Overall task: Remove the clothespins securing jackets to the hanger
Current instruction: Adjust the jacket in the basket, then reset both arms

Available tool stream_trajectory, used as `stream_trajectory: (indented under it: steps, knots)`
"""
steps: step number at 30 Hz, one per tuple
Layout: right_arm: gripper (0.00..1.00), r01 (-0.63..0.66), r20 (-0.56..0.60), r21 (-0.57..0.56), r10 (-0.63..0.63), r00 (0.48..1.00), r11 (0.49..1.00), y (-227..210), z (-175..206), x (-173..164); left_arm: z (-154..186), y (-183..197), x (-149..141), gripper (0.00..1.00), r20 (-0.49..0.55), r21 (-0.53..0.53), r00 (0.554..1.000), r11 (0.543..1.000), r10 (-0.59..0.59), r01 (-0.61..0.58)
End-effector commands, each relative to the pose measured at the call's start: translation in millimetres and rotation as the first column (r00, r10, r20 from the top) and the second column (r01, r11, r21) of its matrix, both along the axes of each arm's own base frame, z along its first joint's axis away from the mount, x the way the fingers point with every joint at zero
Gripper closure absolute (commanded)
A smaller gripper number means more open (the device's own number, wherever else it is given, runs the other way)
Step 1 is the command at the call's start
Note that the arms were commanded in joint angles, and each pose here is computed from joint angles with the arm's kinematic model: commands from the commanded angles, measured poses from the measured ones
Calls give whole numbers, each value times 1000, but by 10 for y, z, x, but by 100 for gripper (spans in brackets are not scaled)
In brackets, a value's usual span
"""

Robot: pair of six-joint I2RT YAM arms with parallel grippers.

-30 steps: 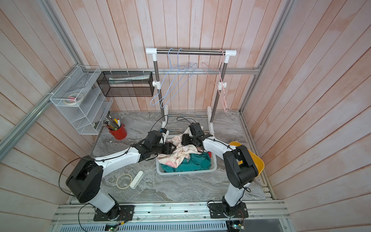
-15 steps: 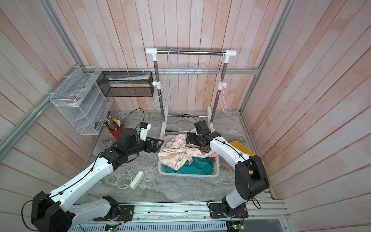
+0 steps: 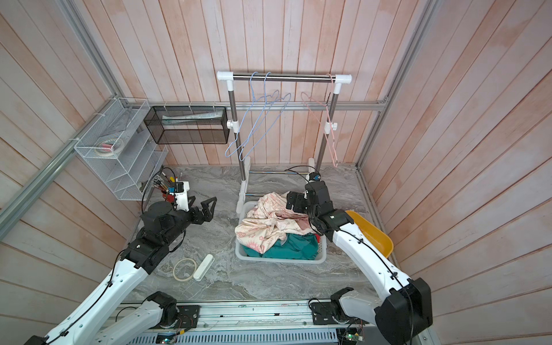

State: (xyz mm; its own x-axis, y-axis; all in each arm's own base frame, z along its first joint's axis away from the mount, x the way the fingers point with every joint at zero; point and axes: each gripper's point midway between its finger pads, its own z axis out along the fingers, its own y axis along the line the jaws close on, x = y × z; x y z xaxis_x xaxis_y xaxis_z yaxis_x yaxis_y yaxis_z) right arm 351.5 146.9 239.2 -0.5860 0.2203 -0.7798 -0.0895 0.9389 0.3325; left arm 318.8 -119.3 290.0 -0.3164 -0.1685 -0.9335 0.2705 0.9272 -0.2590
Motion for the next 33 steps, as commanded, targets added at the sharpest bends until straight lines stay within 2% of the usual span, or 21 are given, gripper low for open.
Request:
stream_trajectory:
  steps: [1, 5, 8, 10, 11, 12, 14, 15, 17, 21, 23, 24, 26, 28, 30, 33]
  knots:
    - [2, 61, 152, -20, -58, 987, 998, -237, 188, 184, -251, 444, 190, 0, -28, 34, 983, 983, 179, -178]
    - [2, 178, 319, 39, -181, 930, 983, -630, 316, 211, -614, 875, 356, 0, -15, 106, 937, 933, 348, -345]
    - [2, 238, 503, 55, -233, 832, 970, -890, 417, 113, -818, 1173, 396, 0, 48, 132, 900, 890, 434, -437]
    - [2, 311, 571, 90, -304, 762, 946, -1115, 349, 15, -960, 1374, 434, 0, 51, 130, 865, 855, 499, -501]
    - [2, 325, 594, 95, -315, 740, 941, -1189, 337, -8, -1020, 1426, 471, 0, 50, 132, 861, 852, 505, -507]
    - [2, 340, 614, 77, -313, 725, 937, -1261, 289, -29, -1098, 1431, 521, 0, 54, 159, 869, 855, 492, -494]
    - [2, 414, 609, 54, -358, 707, 909, -1450, 145, -45, -1269, 1488, 608, 0, 47, 233, 862, 833, 505, -501]
    - [2, 461, 599, 49, -396, 696, 886, -1566, 59, -50, -1277, 1556, 627, 0, 75, 213, 839, 813, 539, -541]
    - [2, 536, 586, 36, -452, 672, 843, -1742, -113, -78, -1328, 1537, 612, 0, 120, 148, 861, 849, 494, -508]
    - [2, 654, 571, -1, -536, 622, 757, -2035, -420, -181, -1445, 1586, 682, 0, 151, 162, 861, 847, 486, -506]
    - [2, 624, 564, -69, -486, 668, 778, -2013, -507, -123, -1488, 1614, 615, 0, 195, 126, 852, 849, 486, -513]
    - [2, 601, 552, -107, -455, 699, 792, -1980, -569, -63, -1525, 1520, 591, 0, 206, 132, 877, 876, 433, -464]
    - [2, 562, 524, -177, -406, 748, 808, -1927, -686, 33, -1533, 1523, 570, 0, 244, 117, 865, 872, 438, -475]
    - [2, 558, 500, -221, -398, 769, 800, -1939, -786, 50, -1595, 1511, 586, 0, 192, 139, 880, 875, 435, -463]
    - [2, 554, 511, -227, -386, 768, 801, -1934, -804, 24, -1548, 1521, 574, 0, 235, 121, 866, 871, 441, -476]
    - [2, 541, 528, -222, -366, 766, 812, -1923, -872, 35, -1569, 1510, 594, 0, 212, 134, 872, 871, 440, -472]
